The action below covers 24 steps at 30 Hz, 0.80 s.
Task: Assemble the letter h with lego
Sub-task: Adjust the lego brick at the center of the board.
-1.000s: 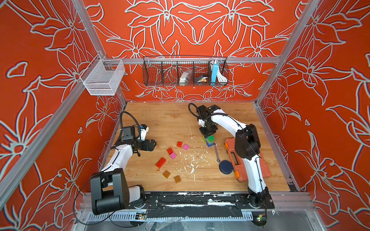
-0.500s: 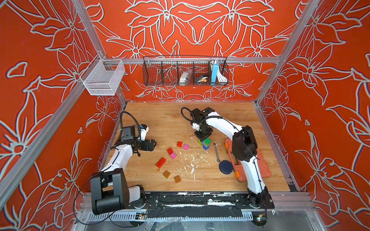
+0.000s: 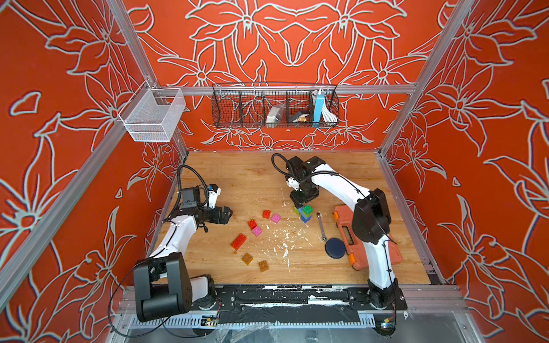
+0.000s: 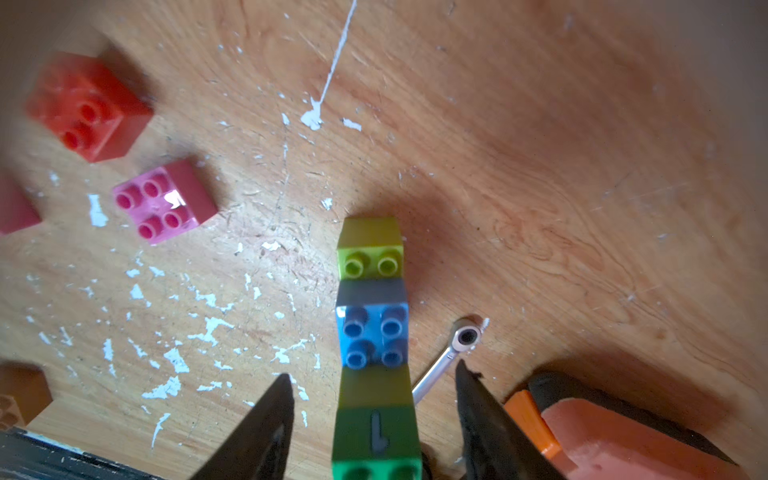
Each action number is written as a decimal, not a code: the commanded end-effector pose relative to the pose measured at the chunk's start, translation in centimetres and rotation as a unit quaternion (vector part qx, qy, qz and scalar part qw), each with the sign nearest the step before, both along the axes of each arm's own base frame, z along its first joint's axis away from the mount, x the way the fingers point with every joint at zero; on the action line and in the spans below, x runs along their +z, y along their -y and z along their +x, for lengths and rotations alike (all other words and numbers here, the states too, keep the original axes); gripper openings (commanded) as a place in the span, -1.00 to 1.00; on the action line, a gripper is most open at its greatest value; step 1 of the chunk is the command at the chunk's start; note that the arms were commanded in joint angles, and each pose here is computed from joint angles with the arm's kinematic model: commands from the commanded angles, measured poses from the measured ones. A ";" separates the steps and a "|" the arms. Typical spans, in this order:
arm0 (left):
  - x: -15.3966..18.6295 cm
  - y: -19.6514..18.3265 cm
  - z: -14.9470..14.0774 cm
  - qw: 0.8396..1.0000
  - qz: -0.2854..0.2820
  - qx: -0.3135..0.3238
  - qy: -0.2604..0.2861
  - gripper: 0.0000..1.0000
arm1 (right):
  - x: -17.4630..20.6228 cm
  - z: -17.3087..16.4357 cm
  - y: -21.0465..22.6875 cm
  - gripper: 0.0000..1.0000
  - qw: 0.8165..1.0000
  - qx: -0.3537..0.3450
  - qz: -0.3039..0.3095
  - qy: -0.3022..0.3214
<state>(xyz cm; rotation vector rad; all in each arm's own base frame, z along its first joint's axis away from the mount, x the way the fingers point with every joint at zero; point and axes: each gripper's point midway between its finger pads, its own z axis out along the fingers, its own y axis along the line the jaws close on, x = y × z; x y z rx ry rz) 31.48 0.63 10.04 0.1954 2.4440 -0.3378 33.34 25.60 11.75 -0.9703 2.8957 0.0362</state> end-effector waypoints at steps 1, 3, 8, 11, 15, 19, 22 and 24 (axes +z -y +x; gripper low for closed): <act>1.4 0.6 -0.2 1.000 -0.009 -0.016 0.021 0.99 | 2.2 -0.8 1.8 0.33 0.999 -0.011 -0.009 0.036; 2.1 1.3 0.0 0.999 -0.026 -0.030 0.034 0.99 | 2.9 -0.9 2.9 0.33 0.998 -0.025 -0.014 0.056; 4.1 2.4 0.7 0.997 -0.040 -0.054 0.047 0.99 | 3.3 -1.2 5.7 0.12 0.995 -0.079 -0.014 0.062; 4.9 3.4 1.1 0.995 -0.030 -0.075 0.053 0.99 | 2.9 -0.6 7.3 -0.16 0.991 -0.116 -0.006 0.068; 5.3 5.6 1.2 0.993 -0.014 -0.107 0.048 0.99 | 1.5 0.8 8.8 -0.35 0.987 -0.136 -0.026 0.078; 5.3 8.1 1.3 0.991 -0.011 -0.127 0.035 0.99 | -0.6 1.6 7.3 -0.44 0.989 -0.132 -0.006 0.060; 5.3 9.7 1.0 0.991 -0.034 -0.127 0.014 0.99 | -1.9 1.2 5.1 -0.52 0.991 -0.126 0.016 0.033; 5.5 10.6 0.8 0.990 -0.057 -0.126 0.000 0.99 | -2.3 0.7 3.9 -0.52 0.992 -0.119 0.018 0.024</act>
